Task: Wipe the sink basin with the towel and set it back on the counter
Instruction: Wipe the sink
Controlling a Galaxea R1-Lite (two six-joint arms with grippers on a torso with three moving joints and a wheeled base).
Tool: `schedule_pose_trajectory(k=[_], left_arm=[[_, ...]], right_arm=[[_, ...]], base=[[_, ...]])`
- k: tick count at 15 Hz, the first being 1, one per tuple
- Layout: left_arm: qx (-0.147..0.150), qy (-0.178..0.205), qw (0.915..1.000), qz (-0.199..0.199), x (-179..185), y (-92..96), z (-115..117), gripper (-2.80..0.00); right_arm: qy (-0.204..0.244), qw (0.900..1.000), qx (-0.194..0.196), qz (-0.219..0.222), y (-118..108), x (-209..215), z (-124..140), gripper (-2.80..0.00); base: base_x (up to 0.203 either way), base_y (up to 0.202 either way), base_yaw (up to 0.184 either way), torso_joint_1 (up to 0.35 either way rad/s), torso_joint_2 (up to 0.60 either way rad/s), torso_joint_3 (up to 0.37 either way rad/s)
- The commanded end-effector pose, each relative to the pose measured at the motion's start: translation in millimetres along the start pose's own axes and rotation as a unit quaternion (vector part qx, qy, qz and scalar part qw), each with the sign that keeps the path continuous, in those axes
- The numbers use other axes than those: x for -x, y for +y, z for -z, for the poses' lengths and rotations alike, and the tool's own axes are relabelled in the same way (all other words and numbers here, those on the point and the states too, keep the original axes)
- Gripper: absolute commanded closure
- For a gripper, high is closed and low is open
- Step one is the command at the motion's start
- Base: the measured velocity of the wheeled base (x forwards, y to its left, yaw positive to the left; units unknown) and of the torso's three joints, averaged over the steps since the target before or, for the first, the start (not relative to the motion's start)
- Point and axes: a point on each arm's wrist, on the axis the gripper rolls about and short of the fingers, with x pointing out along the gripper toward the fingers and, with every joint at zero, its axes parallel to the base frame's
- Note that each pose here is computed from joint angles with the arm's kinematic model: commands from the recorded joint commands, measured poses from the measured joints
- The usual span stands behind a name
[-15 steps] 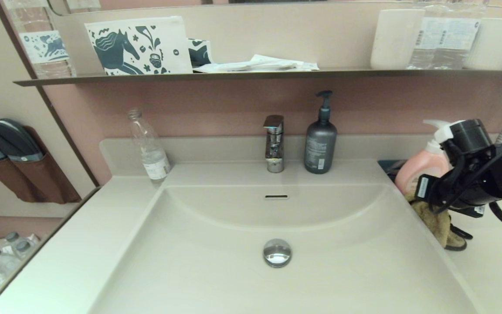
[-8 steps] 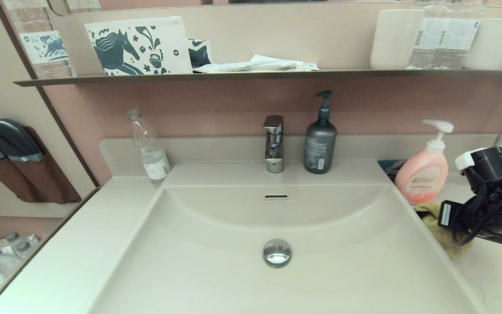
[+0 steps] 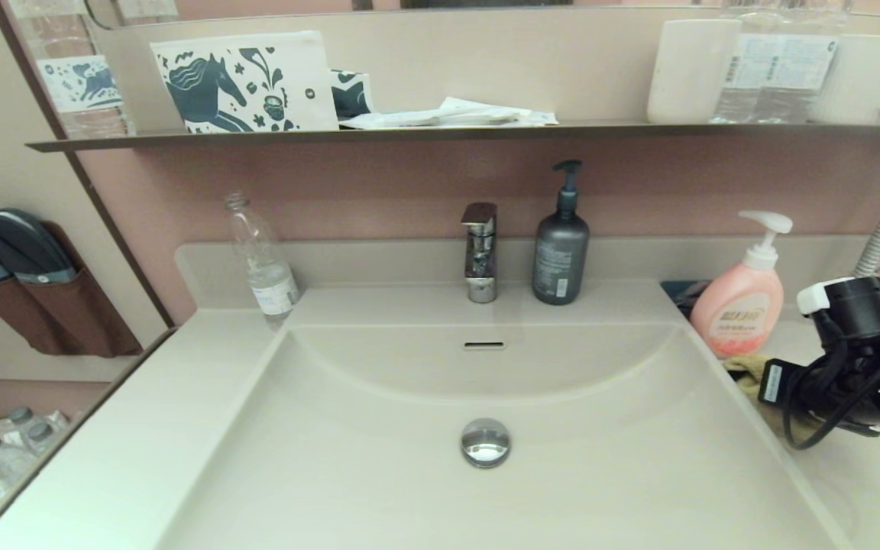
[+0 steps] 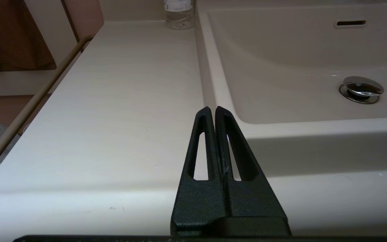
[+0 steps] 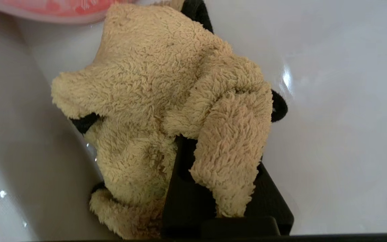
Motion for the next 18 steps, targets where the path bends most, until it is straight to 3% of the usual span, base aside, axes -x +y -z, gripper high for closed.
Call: schedule_pose_trajectory(k=[1, 6, 12, 18], left_arm=[[0.000, 0.000, 1.0000, 0.000, 0.0, 0.0, 0.0, 0.00], [0.000, 0.000, 1.0000, 0.000, 0.0, 0.0, 0.0, 0.00], [0.000, 0.000, 1.0000, 0.000, 0.0, 0.0, 0.0, 0.00], [0.000, 0.000, 1.0000, 0.000, 0.0, 0.0, 0.0, 0.00]], right_arm=[[0.000, 1.000, 0.005, 0.017, -6.0, -12.0, -2.5, 0.00], [-0.017, 0.998, 0.013, 0.065, -39.7, -16.4, -21.5, 0.00], [-0.029, 0.995, 0.016, 0.091, -65.5, -9.5, -32.4, 0.00], [-0.007, 0.997, 0.024, 0.079, -68.9, 1.5, -15.1, 0.00]], base=[[0.000, 0.000, 0.000, 0.000, 0.00, 0.000], [0.000, 0.000, 0.000, 0.000, 0.00, 0.000], [0.000, 0.000, 0.000, 0.000, 0.00, 0.000], [0.000, 0.000, 0.000, 0.000, 0.00, 0.000]])
